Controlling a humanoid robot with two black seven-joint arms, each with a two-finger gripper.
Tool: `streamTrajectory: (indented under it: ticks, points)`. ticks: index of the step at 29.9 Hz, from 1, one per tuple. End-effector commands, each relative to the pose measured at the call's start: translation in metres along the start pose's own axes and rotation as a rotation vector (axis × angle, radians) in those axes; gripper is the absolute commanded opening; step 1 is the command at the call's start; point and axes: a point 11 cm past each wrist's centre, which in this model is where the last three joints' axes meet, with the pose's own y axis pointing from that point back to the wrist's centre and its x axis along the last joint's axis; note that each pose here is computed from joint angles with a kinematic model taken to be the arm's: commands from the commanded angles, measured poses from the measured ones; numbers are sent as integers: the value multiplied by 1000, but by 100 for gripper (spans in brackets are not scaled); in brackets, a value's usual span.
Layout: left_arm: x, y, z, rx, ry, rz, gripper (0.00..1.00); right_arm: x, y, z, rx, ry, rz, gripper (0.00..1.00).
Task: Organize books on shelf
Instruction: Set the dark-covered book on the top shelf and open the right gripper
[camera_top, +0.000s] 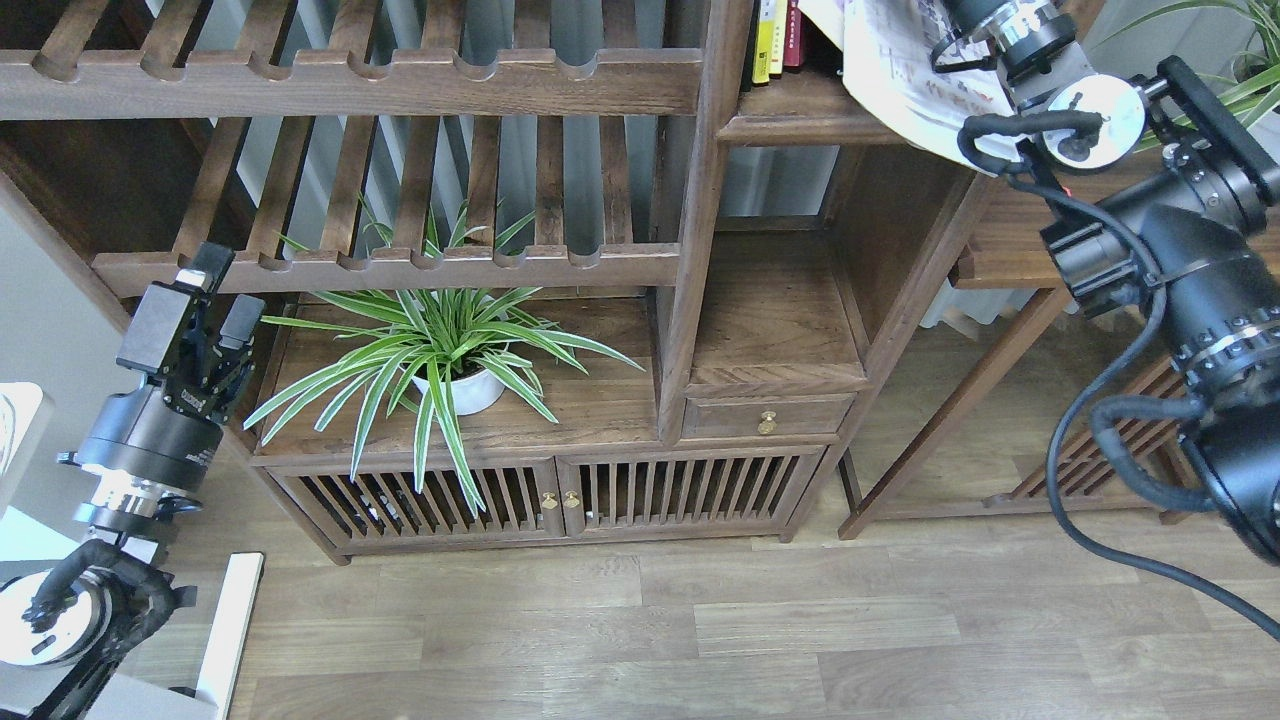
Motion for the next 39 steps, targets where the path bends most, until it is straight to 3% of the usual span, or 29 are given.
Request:
streamTrajectory:
  ticks: [1, 7, 15, 26, 36, 39]
  points:
    - [-1, -1, 0, -1, 0, -2, 99, 0, 0, 0, 0, 0, 0, 92]
    - [-1, -1, 1, -4, 1, -3, 99, -7, -4, -4, 8, 1, -20, 92]
    - [-2, -1, 1, -1, 1, -6, 99, -55, -34, -58, 77, 74, -123, 93]
    - [0, 0, 2, -6, -1, -2, 99, -44, -14, -101, 136, 127, -90, 96]
    - [-2, -2, 2, -6, 1, -8, 99, -4, 38, -77, 60, 131, -23, 96]
    - [-6, -6, 3, -5, -2, -23, 99, -11, 44, -65, 42, 107, -58, 98]
